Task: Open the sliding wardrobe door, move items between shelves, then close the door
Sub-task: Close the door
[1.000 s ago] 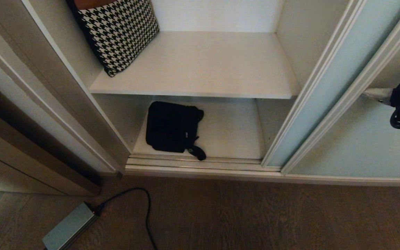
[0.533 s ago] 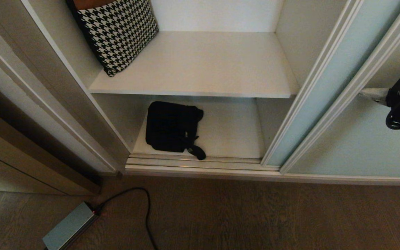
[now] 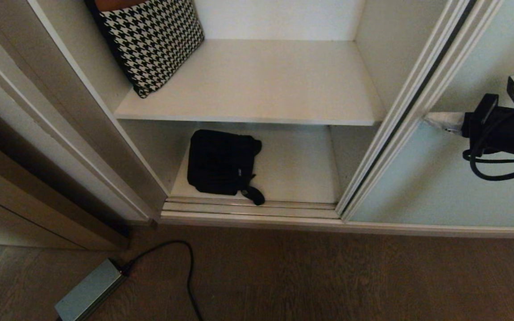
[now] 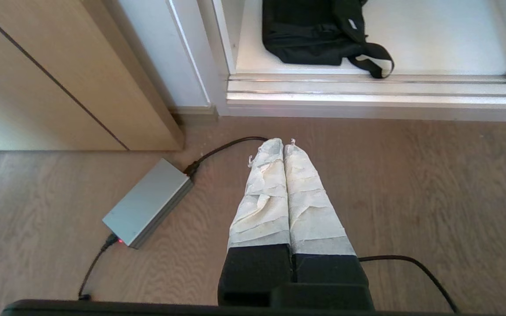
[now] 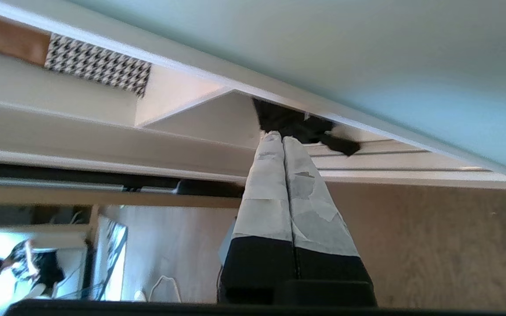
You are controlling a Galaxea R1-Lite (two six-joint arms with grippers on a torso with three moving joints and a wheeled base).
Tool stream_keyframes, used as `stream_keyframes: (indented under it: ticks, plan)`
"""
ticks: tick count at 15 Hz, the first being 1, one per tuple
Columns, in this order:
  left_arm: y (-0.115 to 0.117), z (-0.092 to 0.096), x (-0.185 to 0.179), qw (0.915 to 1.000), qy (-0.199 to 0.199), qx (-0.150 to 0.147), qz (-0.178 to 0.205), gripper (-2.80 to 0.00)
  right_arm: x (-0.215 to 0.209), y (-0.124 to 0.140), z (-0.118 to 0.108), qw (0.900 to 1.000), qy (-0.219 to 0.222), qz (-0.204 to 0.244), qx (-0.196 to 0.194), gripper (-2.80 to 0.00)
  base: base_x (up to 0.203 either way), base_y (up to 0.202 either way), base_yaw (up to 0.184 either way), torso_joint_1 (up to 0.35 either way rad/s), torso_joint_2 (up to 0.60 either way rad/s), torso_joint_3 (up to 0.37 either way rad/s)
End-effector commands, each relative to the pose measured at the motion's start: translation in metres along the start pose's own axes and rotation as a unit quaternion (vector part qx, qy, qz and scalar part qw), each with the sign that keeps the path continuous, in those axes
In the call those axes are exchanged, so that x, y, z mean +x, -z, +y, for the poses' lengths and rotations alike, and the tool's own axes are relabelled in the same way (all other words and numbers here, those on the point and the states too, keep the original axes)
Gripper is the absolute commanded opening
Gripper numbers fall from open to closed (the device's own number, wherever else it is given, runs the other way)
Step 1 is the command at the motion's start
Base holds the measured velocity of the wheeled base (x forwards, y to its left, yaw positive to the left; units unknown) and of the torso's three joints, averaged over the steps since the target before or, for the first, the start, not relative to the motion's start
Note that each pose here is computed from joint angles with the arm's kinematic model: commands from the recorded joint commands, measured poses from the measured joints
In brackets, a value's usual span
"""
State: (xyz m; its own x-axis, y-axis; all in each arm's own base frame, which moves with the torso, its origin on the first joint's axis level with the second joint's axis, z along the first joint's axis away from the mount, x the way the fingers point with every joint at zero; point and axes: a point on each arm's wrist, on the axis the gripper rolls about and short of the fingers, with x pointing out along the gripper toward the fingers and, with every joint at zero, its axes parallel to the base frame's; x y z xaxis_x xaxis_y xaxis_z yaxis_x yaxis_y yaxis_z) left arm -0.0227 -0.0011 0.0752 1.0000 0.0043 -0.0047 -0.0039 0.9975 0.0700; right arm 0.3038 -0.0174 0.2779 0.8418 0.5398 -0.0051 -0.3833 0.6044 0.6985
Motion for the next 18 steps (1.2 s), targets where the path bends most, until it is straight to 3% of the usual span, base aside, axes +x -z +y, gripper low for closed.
stream_keyframes:
  ticks: [1, 7, 10, 14, 18]
  plan:
    - [0.0, 0.0, 0.0, 1.0, 0.001, 0.0, 0.001, -2.8, 0.008, 0.024, 0.02, 0.999, -0.041, 0.028, -0.006, -2.8, 0.0, 0.0, 0.0, 0.0, 0.0, 0.0]
    - [0.0, 0.0, 0.0, 1.0, 0.001, 0.0, 0.0, -2.8, -0.045, 0.047, 0.066, 0.993, -0.107, -0.005, -0.054, -2.8, 0.0, 0.0, 0.0, 0.0, 0.0, 0.0]
    - [0.0, 0.0, 0.0, 1.0, 0.001, 0.0, 0.001, -2.8, -0.064, 0.056, 0.078, 0.984, -0.12, -0.019, -0.129, -2.8, 0.0, 0.0, 0.0, 0.0, 0.0, 0.0]
    - [0.0, 0.0, 0.0, 1.0, 0.001, 0.0, 0.001, -2.8, -0.074, 0.065, 0.084, 0.963, -0.118, -0.035, -0.24, -2.8, 0.0, 0.0, 0.0, 0.0, 0.0, 0.0]
    - [0.0, 0.0, 0.0, 1.0, 0.001, 0.0, 0.001, -2.8, -0.071, 0.052, 0.095, 0.939, -0.099, -0.069, -0.323, -2.8, 0.0, 0.0, 0.0, 0.0, 0.0, 0.0]
